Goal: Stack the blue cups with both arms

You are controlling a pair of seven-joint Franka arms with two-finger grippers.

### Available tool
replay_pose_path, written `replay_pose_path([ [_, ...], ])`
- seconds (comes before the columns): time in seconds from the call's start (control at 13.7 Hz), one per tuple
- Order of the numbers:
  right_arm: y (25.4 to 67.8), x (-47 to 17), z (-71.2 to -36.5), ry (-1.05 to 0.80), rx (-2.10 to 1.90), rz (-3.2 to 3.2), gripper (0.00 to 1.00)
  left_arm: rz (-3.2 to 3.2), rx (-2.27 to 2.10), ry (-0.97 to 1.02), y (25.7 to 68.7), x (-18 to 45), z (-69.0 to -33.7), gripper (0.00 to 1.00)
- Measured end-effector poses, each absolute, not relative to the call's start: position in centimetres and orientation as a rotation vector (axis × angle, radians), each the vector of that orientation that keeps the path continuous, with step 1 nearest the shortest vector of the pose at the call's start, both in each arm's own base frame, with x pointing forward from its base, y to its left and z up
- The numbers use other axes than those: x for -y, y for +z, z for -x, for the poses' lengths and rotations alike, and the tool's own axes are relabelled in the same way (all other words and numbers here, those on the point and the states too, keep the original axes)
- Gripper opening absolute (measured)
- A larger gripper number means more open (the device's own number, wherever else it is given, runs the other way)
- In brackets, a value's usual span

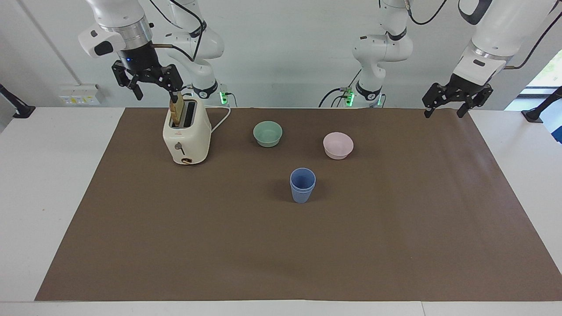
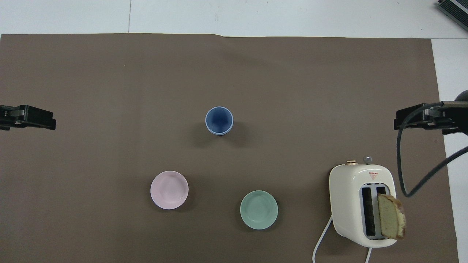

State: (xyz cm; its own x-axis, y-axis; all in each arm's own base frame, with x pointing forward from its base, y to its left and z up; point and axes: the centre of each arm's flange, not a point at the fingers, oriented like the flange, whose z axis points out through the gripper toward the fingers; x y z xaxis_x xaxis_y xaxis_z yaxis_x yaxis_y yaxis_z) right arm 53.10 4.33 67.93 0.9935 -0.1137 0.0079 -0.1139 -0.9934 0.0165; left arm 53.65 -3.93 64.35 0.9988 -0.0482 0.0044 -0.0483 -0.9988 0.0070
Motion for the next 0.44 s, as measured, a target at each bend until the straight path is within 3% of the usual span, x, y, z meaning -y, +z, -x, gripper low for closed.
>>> replay_pose_path([
  [0.44, 67.40, -4.33, -52.77, -0.017, 0.175, -3.116, 1.00, -3.134, 0.076, 0.007, 64.35, 3.93, -53.65, 1.00],
])
